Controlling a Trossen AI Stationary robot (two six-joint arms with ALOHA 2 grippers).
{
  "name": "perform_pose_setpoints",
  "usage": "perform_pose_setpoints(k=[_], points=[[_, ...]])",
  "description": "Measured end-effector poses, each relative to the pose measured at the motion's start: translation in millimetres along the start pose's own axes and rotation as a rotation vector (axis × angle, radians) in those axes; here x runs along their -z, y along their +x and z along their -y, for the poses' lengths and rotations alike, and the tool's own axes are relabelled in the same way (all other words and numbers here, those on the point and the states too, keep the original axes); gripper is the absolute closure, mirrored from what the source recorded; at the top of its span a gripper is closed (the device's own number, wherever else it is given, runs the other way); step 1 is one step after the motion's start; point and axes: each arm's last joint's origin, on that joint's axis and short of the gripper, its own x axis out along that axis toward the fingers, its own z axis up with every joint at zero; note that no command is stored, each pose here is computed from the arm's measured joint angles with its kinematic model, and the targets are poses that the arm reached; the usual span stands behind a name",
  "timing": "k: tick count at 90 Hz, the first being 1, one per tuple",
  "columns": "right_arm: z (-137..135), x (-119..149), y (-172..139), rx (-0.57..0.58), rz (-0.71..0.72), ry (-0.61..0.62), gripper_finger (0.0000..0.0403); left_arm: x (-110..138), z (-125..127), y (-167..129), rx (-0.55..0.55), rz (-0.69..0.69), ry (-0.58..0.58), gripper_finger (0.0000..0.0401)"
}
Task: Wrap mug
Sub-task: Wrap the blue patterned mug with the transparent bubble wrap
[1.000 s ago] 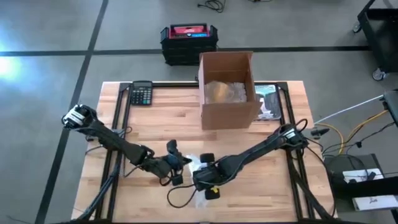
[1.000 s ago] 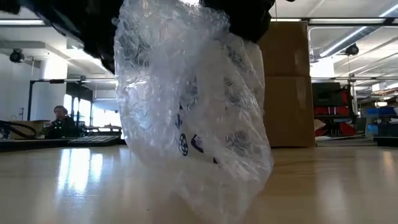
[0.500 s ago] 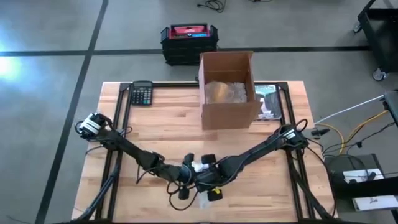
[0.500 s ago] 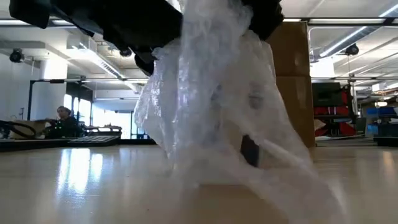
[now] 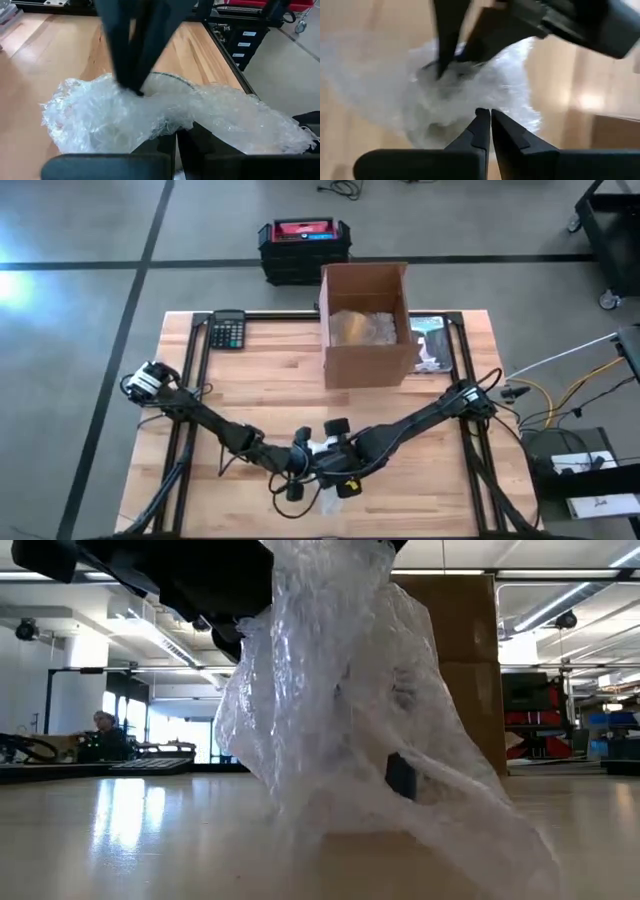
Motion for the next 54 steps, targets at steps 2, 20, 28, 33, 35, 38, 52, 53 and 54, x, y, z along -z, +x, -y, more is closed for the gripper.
perform_pose_setpoints(k=[2,20,28,33,35,38,52,53,54], points=[[0,0,0,0.000,0.000,0.000,0.0400,0,0,0,0.000,0.000,0.000,0.0401],[-7,0,18,-0.022,0.036,0.003,0.0400,0,0,0,0.000,0.001,0.000,0.0401],[-12,4,33,-0.063,0.037,0.009,0.0400,-3,2,0,0.003,-0.004,0.002,0.0401],[-14,9,43,-0.065,0.013,0.022,0.0400,-7,2,-2,0.002,-0.027,-0.003,0.0401],[-15,11,48,-0.063,-0.005,0.026,0.0400,-9,2,-3,-0.005,-0.046,-0.002,0.0401],[-16,14,54,-0.062,-0.019,0.038,0.0400,-14,3,-6,-0.019,-0.067,-0.005,0.0401],[-17,18,61,-0.061,-0.039,0.066,0.0400,-32,5,-20,-0.057,-0.199,0.029,0.0401],[-17,18,61,-0.061,-0.039,0.066,0.0400,-32,5,-21,-0.058,-0.205,0.032,0.0401],[-17,18,61,-0.061,-0.040,0.066,0.0400,-33,5,-22,-0.058,-0.210,0.034,0.0401]])
